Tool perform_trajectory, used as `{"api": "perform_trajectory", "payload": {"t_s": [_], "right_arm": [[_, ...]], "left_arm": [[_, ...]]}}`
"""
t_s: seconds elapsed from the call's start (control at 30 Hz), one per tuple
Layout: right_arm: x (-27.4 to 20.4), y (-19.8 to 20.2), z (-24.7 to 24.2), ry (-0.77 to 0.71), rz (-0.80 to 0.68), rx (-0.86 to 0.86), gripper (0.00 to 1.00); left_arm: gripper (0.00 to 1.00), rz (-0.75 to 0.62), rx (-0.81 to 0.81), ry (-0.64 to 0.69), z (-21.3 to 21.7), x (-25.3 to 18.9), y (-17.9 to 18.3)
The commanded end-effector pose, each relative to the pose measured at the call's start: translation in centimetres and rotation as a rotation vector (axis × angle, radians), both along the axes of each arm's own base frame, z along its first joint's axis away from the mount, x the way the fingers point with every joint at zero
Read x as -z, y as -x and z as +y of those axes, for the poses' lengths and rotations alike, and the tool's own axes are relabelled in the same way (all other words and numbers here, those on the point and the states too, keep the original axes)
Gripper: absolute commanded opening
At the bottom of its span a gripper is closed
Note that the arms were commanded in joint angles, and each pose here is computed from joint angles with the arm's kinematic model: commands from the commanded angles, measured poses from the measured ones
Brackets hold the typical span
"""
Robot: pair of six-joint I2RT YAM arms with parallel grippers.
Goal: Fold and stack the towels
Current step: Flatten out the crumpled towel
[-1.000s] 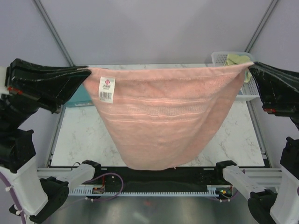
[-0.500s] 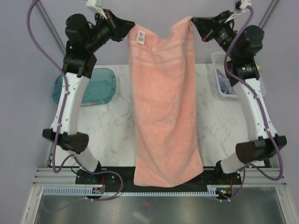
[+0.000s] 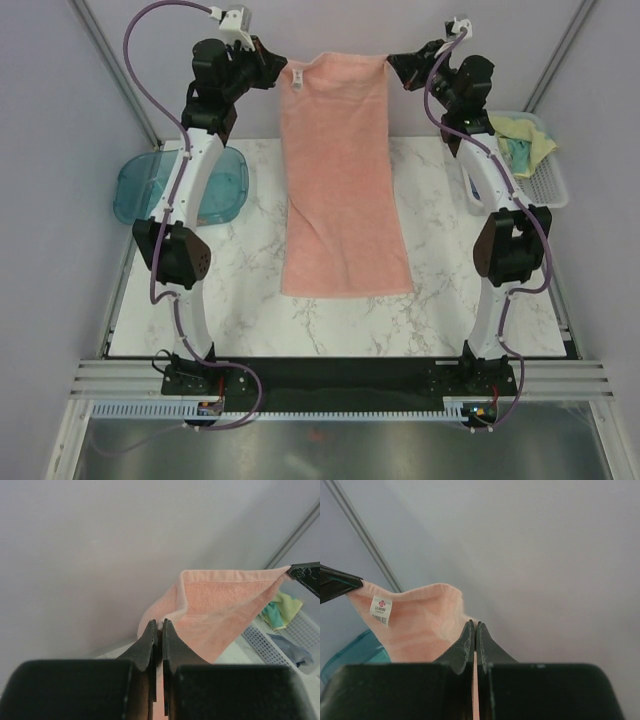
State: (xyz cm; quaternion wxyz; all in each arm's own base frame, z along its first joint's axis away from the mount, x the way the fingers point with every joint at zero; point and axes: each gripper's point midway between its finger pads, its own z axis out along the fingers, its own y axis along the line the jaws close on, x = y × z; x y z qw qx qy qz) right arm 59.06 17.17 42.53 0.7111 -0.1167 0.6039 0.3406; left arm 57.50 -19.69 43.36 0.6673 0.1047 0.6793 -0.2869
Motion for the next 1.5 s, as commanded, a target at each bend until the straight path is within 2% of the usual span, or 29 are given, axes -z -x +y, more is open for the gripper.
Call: {"api": "perform_trajectory", "payload": {"t_s": [0.0,0.13,0.33,0.43,0.63,0.8,1.0,1.07,1.1,1.23,1.47], "right_arm": [[-3.3,0.1,-0.1,0.005,-0.195,-0.035,0.00],[-0.1,-0.8,-0.4,0.028,-0.194,-0.060,0.00],[5.7,-1.5,-2.1,0.080,-0.137,-0.107,0.00],[6.4,-2.0,-3.9,0.087,-0.124,-0.082,0.00],[4.6,-1.8,-6.2,0.102,-0.147,-0.073,0.00],[5.0,0.8,-4.8,0.082,-0.108,-0.183,0.00],[9.3,5.4,-2.9,0.044,-0.006,-0.231,0.00],[11.1,7.0,-1.6,0.041,0.048,-0.238,0.00],[11.3,7.4,-1.7,0.051,0.049,-0.228,0.00],[11.4,8.8,-2.6,0.127,0.090,-0.171,0.00],[3.0,10.3,-4.0,0.189,-0.040,-0.057,0.00]], "left_arm": [[0.02,-0.176,-0.055,-0.059,0.8,-2.4,-1.6],[0.02,-0.146,-0.077,-0.128,1.1,1.0,-3.3],[0.02,-0.048,-0.035,-0.179,0.8,6.6,-3.4],[0.02,-0.024,0.002,-0.155,1.0,7.2,-3.0],[0.02,-0.047,0.041,-0.139,0.8,5.6,-1.7],[0.02,-0.004,0.055,-0.088,0.7,5.1,-0.1],[0.02,0.212,0.073,0.031,0.1,11.0,2.8],[0.02,0.223,0.076,0.060,0.1,10.7,4.3],[0.02,0.256,0.056,0.056,0.5,12.4,4.8],[0.02,0.227,0.051,0.050,1.0,11.0,7.2],[0.02,0.058,0.105,0.080,0.8,2.3,9.6]]}}
